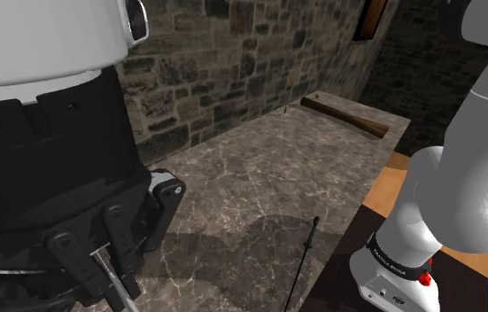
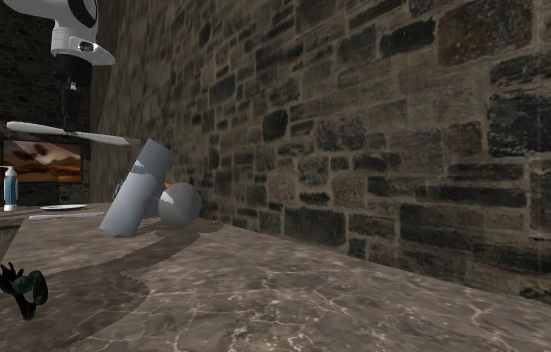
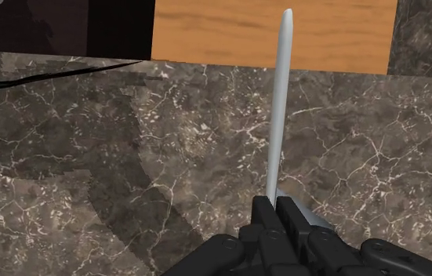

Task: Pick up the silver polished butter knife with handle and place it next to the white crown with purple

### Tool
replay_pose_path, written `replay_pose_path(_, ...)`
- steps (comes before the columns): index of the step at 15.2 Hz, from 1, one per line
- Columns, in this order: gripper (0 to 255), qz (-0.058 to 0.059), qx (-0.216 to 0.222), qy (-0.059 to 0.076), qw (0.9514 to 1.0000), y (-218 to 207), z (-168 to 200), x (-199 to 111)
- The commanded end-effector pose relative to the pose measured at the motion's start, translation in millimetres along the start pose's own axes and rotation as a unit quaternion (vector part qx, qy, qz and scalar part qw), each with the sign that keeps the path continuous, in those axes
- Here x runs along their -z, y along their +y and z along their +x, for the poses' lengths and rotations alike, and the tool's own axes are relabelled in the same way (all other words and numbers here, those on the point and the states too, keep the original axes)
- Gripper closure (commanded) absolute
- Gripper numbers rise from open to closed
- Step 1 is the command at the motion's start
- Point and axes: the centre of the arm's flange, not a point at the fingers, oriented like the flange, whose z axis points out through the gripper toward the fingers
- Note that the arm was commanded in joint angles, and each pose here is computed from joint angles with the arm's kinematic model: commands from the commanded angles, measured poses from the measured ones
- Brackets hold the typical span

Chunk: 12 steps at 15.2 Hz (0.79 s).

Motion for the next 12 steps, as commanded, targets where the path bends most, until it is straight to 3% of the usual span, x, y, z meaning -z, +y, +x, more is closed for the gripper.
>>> replay_pose_path(1,255,0.0,0.0,0.0,1.0,1,1,-11)
replay_pose_path(12,255,0.0,0.0,0.0,1.0,1,4,-69)
